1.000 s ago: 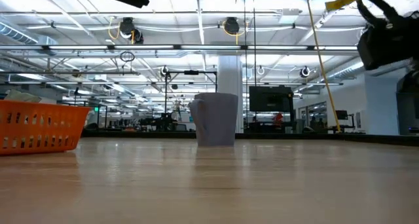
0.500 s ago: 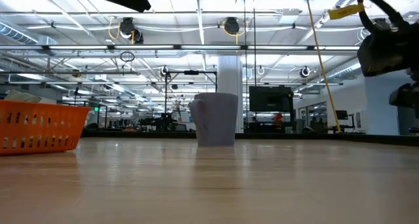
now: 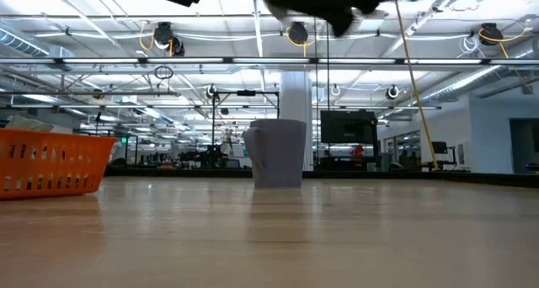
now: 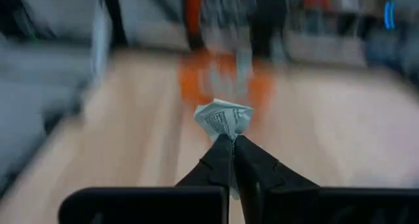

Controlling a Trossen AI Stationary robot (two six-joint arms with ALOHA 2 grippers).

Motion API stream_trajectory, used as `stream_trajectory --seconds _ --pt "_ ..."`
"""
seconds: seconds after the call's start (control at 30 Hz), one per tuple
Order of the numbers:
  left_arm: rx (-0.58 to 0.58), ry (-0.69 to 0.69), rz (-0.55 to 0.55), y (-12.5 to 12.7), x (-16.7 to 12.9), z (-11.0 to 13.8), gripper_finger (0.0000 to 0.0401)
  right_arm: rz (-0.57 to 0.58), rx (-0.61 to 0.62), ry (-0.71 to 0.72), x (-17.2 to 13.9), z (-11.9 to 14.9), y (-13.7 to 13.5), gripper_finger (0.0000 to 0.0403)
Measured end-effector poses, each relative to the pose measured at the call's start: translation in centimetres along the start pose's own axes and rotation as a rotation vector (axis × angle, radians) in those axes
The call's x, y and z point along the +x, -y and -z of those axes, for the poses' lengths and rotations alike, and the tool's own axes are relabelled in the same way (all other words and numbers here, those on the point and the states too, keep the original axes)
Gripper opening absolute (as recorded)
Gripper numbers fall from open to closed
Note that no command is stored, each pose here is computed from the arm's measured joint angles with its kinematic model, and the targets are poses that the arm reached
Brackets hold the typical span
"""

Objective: Pick and place Stevia / Truvia into bins
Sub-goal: Put the green stevia packet into the orange basket

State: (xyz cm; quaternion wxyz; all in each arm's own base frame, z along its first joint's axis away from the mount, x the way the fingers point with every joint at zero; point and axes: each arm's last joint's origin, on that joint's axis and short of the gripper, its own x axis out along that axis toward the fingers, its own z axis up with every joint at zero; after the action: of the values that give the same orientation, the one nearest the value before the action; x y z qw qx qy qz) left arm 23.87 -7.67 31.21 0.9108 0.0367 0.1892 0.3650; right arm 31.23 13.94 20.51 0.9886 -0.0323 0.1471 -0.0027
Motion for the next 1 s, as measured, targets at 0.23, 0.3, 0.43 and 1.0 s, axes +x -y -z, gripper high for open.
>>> stream_trajectory --seconds 0.23,0.3,0.43,1.0 --pt "-0.006 0.026 -0.006 0.1 0.0 -0.4 0.0129 -0.041 -0.102 0.193 7.1 -1.1 2.4 0.0004" --pt "-0.006 0.033 -0.017 0.1 0.0 -0.4 0.0129 -0.047 -0.121 0.122 9.8 -0.8 2.9 0.0004" --pt "-0.007 0.040 -0.030 0.1 0.0 -0.4 0.0129 -0.027 -0.125 0.053 14.3 -0.5 3.7 0.0004" --pt "0.078 0.050 -0.010 0.5 -1.0 -0.1 0.0129 -0.118 -0.098 0.118 19.8 2.5 6.2 0.0007"
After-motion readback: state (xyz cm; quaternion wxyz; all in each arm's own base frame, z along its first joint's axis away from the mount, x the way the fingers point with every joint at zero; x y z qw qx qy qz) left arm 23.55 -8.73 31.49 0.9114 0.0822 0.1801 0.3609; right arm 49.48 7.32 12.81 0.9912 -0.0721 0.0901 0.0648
